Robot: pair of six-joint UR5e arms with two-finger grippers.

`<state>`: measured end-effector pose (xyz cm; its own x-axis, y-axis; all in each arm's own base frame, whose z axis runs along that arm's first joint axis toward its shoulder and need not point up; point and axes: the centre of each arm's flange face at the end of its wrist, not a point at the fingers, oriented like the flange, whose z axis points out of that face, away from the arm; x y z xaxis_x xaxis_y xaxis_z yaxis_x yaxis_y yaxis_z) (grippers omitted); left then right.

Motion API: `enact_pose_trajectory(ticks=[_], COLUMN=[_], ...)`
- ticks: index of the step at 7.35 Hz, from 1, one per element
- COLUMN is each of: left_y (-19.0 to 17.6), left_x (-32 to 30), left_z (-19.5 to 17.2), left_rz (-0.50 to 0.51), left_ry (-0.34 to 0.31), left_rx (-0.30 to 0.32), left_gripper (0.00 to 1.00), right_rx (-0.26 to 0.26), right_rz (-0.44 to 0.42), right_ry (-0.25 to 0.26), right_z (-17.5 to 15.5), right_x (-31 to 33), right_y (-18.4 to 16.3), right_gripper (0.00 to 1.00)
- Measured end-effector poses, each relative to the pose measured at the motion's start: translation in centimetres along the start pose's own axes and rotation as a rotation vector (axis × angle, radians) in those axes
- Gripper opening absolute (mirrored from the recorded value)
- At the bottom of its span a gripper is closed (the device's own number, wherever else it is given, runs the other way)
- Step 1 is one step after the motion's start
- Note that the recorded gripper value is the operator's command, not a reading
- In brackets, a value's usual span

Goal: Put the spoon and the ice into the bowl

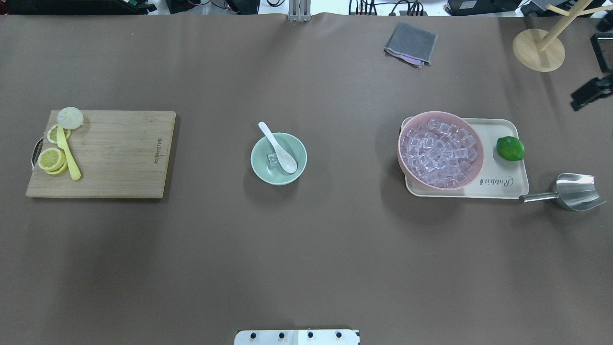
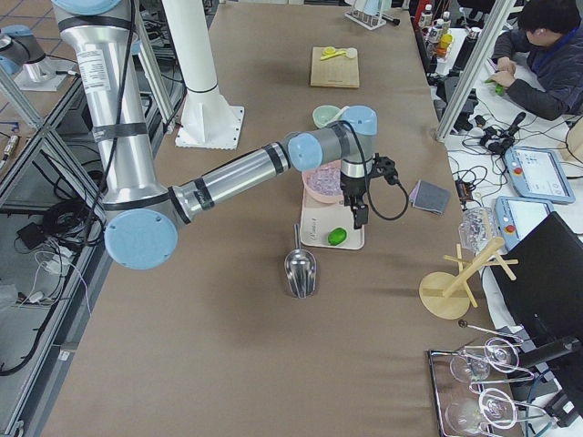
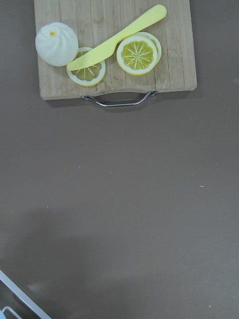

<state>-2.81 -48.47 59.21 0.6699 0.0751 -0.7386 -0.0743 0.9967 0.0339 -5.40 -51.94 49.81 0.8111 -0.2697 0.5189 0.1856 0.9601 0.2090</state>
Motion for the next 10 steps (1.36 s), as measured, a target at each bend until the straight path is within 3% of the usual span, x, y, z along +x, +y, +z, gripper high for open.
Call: enact_pose_trajectory(ticks=[2, 4, 7, 10], left_y=[0.0, 0.0, -0.2, -0.1], left_x=[0.2, 0.4, -0.4, -1.1], left_z=[-0.1, -0.3, 0.4, 0.8], left_rz=[0.005, 0.014, 0.018, 0.016], left_ry=[0.004, 0.004, 0.003, -0.017], left_rx=[0.003, 0.007, 0.011, 0.008], left_gripper=[0.98, 0.98, 0.98, 0.98], right_rx=[-0.101, -0.145, -0.125, -0.116], right_rz=[0.007, 0.084, 0.136, 0.137], right_ry=[0.014, -0.038, -0.102, -0.115], right_z=[3.1, 4.9, 4.6, 4.3], right_x=[8.5, 11.7, 12.7, 12.6], right_y=[9.9, 16.1, 18.3, 18.2], right_gripper=[1.0, 1.0, 1.0, 1.0])
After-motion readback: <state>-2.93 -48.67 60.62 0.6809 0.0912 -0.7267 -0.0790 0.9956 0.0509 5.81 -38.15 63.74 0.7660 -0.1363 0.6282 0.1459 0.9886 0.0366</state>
